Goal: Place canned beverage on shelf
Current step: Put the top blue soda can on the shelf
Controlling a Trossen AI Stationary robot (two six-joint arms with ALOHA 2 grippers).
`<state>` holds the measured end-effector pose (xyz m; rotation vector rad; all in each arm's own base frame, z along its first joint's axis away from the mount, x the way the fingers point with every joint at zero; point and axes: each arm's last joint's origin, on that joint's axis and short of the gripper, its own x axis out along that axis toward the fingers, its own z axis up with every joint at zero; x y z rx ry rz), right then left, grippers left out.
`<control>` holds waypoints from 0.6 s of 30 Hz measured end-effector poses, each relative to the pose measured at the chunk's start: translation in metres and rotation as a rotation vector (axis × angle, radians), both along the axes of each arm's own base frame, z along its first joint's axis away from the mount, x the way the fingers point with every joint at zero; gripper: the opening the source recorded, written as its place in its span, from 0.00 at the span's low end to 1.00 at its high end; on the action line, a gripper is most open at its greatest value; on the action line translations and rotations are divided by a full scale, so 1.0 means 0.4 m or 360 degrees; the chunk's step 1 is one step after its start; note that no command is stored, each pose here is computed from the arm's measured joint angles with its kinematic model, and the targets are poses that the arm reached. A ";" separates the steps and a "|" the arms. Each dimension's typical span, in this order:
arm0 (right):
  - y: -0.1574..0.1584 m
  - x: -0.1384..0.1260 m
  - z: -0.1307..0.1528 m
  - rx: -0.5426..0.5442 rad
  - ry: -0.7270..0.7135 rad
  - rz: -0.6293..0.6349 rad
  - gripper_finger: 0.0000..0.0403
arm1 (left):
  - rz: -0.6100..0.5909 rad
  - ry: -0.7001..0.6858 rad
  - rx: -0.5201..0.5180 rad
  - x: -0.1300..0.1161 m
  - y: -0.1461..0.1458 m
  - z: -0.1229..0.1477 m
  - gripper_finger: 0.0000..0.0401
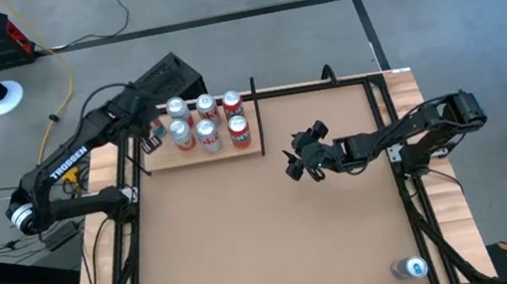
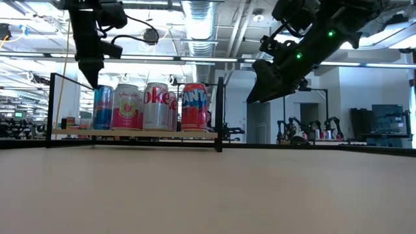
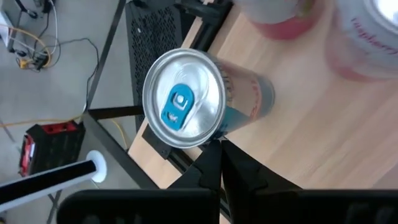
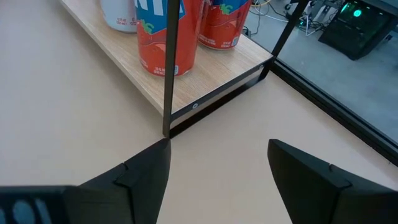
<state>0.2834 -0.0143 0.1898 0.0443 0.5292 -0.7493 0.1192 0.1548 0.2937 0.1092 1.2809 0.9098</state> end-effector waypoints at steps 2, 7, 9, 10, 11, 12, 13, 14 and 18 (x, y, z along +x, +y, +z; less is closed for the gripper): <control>0.000 0.000 0.000 0.0000 0.0000 0.0000 0.72 | 0.0018 -0.0007 -0.0006 -0.003 0.003 -0.006 0.00; 0.000 0.000 0.000 0.0000 0.0000 0.0000 0.72 | -0.0002 0.0004 -0.0059 -0.008 0.005 -0.036 0.00; 0.000 0.000 0.000 0.0000 0.0000 0.0000 0.72 | -0.0010 0.0004 -0.0053 -0.006 0.006 -0.046 0.00; 0.000 0.000 0.000 0.0000 0.0000 0.0000 0.72 | -0.0017 0.0009 -0.0051 -0.006 0.007 -0.052 0.00; 0.000 0.000 0.000 0.0000 0.0000 0.0000 0.72 | -0.0026 0.0013 -0.0049 -0.005 0.007 -0.056 0.00; 0.000 0.000 0.000 0.0000 0.0000 0.0000 0.72 | -0.0032 0.0018 -0.0047 -0.005 0.008 -0.061 0.00; 0.000 0.000 0.000 0.0000 0.0000 0.0000 0.72 | -0.0042 0.0025 -0.0047 -0.005 0.008 -0.064 0.00; 0.000 0.000 0.000 0.0000 0.0000 -0.0001 0.72 | -0.0047 0.0029 -0.0046 -0.005 0.008 -0.066 0.00; 0.000 0.000 0.000 0.0000 0.0001 0.0000 0.72 | -0.0042 0.0023 -0.0022 -0.003 0.011 -0.065 0.00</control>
